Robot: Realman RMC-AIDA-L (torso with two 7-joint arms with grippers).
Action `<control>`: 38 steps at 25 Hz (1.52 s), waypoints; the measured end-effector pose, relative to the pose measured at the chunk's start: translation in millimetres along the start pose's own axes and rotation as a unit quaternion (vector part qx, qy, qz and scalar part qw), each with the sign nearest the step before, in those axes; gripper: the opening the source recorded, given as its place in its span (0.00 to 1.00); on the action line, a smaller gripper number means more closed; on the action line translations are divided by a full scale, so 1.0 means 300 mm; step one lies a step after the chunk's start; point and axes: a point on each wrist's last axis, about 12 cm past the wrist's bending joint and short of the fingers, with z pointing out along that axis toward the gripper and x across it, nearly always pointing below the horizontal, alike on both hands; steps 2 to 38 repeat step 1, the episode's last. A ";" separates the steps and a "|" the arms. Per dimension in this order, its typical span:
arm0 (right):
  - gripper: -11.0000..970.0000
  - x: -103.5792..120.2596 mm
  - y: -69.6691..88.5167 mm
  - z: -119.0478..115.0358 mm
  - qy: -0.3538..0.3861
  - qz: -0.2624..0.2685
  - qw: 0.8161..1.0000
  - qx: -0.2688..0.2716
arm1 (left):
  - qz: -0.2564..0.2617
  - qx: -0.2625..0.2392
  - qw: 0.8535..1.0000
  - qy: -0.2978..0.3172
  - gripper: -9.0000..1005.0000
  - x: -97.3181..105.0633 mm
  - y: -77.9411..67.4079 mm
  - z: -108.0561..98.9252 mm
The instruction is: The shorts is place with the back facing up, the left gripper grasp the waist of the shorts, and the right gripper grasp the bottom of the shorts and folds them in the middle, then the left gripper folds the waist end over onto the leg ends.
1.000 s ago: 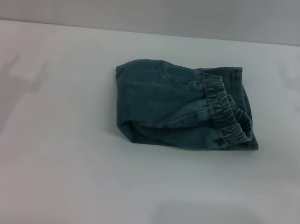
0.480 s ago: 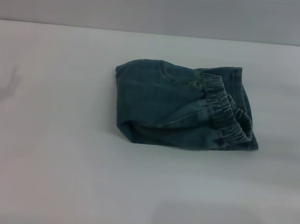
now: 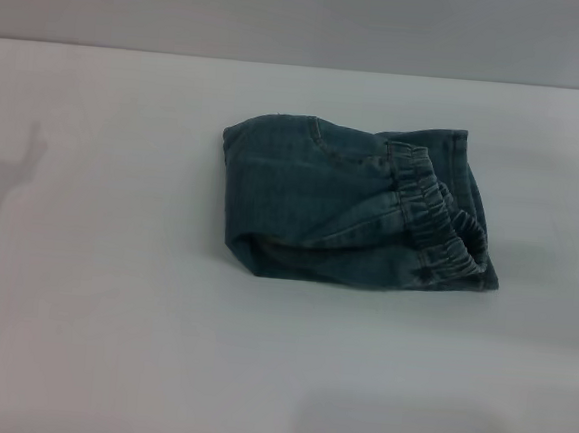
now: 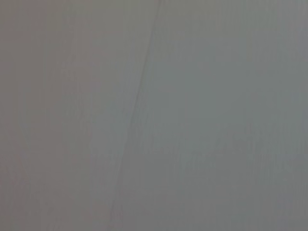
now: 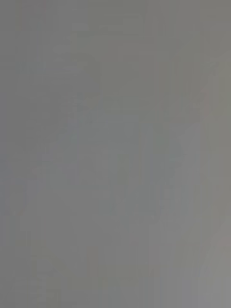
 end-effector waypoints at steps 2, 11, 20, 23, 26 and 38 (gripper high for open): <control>0.56 0.001 0.007 0.002 0.002 -0.004 1.000 -0.004 | 0.003 0.000 1.000 0.004 0.83 0.005 -0.004 0.002; 0.56 0.001 0.007 0.002 0.002 -0.004 1.000 -0.004 | 0.003 0.000 1.000 0.004 0.83 0.005 -0.004 0.002; 0.56 0.001 0.007 0.002 0.002 -0.004 1.000 -0.004 | 0.003 0.000 1.000 0.004 0.83 0.005 -0.004 0.002; 0.56 0.001 0.007 0.002 0.002 -0.004 1.000 -0.004 | 0.003 0.000 1.000 0.004 0.83 0.005 -0.004 0.002; 0.56 0.001 0.007 0.002 0.002 -0.004 1.000 -0.004 | 0.003 0.000 1.000 0.004 0.83 0.005 -0.004 0.002; 0.56 0.001 0.007 0.002 0.002 -0.004 1.000 -0.004 | 0.003 0.000 1.000 0.004 0.83 0.005 -0.004 0.002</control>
